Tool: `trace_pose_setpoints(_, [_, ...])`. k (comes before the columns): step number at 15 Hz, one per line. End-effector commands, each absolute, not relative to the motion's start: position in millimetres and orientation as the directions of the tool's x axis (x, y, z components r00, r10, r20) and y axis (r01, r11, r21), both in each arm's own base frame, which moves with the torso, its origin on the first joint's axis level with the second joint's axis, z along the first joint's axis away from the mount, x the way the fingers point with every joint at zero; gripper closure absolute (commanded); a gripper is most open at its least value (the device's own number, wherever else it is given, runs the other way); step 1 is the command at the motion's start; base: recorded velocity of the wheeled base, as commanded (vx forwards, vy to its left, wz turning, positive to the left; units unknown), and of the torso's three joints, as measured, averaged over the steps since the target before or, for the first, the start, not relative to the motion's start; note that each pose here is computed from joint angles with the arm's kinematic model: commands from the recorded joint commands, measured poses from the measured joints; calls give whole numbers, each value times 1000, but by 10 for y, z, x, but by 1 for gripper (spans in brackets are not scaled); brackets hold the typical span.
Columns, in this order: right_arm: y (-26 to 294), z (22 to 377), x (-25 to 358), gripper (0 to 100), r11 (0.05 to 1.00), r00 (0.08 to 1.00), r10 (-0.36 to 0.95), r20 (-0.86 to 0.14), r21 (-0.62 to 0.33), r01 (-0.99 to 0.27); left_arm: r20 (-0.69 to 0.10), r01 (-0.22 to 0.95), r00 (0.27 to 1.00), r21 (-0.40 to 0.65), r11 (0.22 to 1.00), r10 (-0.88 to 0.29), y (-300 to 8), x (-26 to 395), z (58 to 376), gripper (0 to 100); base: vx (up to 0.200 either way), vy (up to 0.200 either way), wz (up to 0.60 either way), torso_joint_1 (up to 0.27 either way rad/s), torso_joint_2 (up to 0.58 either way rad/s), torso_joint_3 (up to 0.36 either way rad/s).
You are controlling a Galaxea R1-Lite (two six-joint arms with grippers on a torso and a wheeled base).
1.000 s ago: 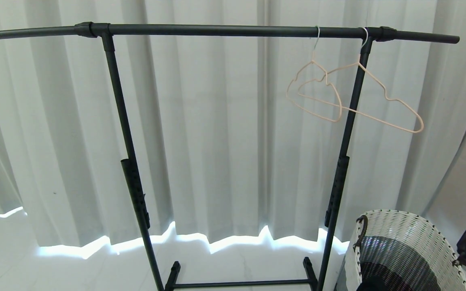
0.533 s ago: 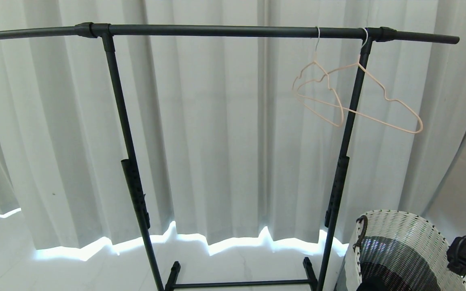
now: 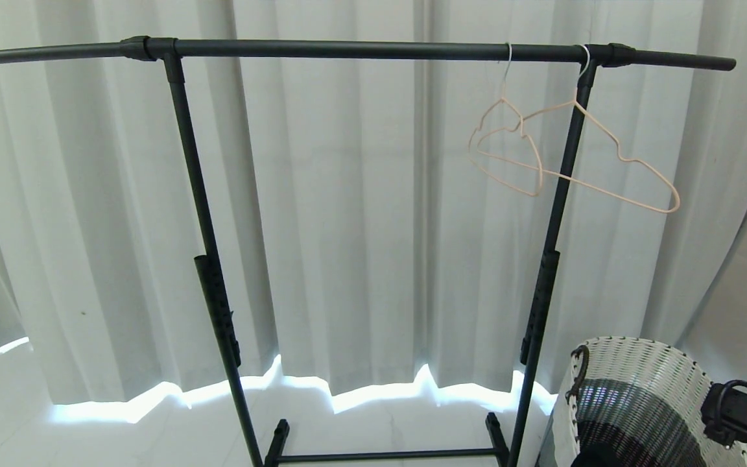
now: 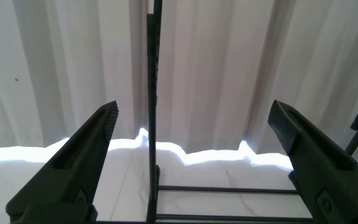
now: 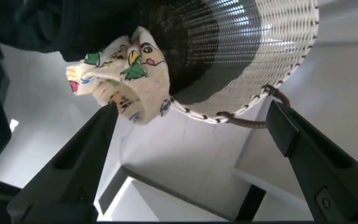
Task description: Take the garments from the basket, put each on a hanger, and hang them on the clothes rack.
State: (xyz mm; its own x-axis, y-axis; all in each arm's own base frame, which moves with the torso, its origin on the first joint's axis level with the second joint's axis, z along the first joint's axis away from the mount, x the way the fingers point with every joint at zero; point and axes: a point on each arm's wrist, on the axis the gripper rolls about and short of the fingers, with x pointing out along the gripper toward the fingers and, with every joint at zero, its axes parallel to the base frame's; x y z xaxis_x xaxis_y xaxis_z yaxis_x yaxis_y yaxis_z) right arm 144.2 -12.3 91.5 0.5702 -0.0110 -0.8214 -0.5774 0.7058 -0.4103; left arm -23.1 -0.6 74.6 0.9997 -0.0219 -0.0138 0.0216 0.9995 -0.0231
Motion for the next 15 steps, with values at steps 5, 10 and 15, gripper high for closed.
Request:
trace_pose_setpoints(5, [-153, 522, 1725, 0, 698, 425, -12, -905, -312, -645, -14, 21, 1000, -23, 1000, -21, -6, -230, 746, 0, 0, 0, 0, 0, 0, 0])
trace_pose_setpoints(10, [-192, 385, 1779, 0, 701, 439, -106, -892, -380, -603, -14, 21, 1000, -23, 1000, -21, -6, -230, 746, 0, 0, 0, 0, 0, 0, 0])
trace_pose_setpoints(15, [-194, 325, 1814, 100, 700, 497, -105, -861, -419, -578, -14, 21, 1000, -23, 1000, -21, -6, -230, 746, 0, 0, 0, 0, 0, 0, 0])
